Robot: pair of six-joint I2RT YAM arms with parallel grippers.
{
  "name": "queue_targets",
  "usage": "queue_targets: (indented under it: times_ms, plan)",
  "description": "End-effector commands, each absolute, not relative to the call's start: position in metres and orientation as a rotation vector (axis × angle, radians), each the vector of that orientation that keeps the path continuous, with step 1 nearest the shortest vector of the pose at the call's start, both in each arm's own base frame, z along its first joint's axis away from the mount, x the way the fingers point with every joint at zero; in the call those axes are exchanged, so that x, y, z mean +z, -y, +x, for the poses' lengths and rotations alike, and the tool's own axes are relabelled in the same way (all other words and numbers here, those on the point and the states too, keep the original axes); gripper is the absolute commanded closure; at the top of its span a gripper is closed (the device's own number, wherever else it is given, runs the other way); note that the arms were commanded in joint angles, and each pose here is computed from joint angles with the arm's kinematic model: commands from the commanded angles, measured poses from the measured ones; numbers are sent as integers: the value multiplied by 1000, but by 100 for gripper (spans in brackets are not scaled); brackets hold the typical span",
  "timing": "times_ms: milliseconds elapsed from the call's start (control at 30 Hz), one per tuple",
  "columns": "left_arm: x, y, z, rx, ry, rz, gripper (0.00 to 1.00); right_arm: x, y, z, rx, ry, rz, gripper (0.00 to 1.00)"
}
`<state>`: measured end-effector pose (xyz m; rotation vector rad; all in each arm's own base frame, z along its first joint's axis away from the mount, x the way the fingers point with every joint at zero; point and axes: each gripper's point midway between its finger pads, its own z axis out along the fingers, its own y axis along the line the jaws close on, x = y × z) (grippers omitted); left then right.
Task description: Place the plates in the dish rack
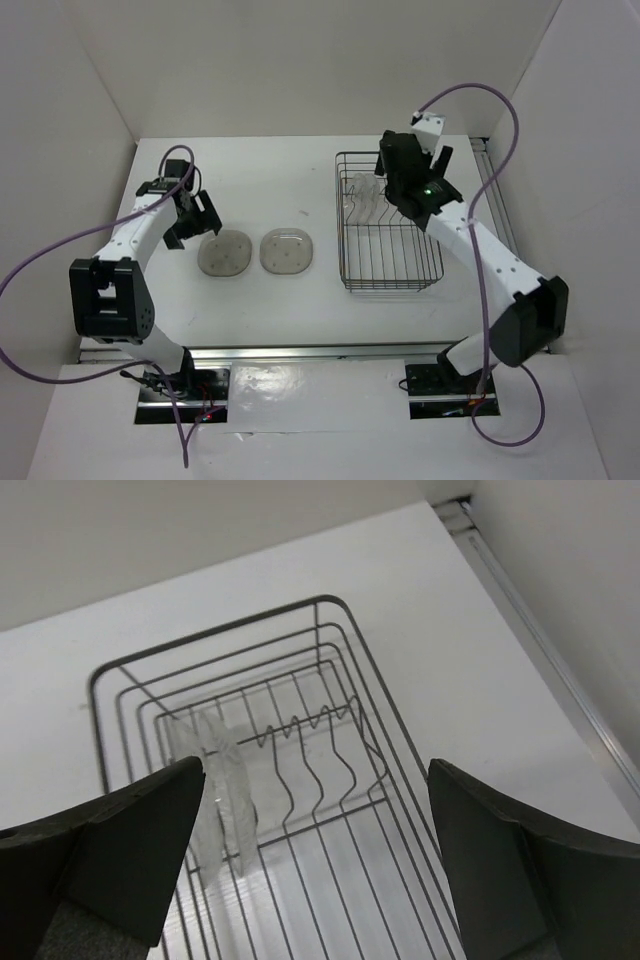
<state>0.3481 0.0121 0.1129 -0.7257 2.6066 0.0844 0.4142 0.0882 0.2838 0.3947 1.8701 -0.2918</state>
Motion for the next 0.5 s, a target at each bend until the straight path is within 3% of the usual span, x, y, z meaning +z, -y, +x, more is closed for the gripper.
queue_targets:
  times_ms: [0,333,467]
  plan:
    - [125,3,342,-29,-2561,-719,0,305,-100,406,-126,-1832,297,0]
    - [62,-2,305,51,-2616,-869,2,310,-145,390,186,-1818,87,0]
    - [45,2,302,37,-2625,-953,8,308,-147,389,191,-1830,62,0]
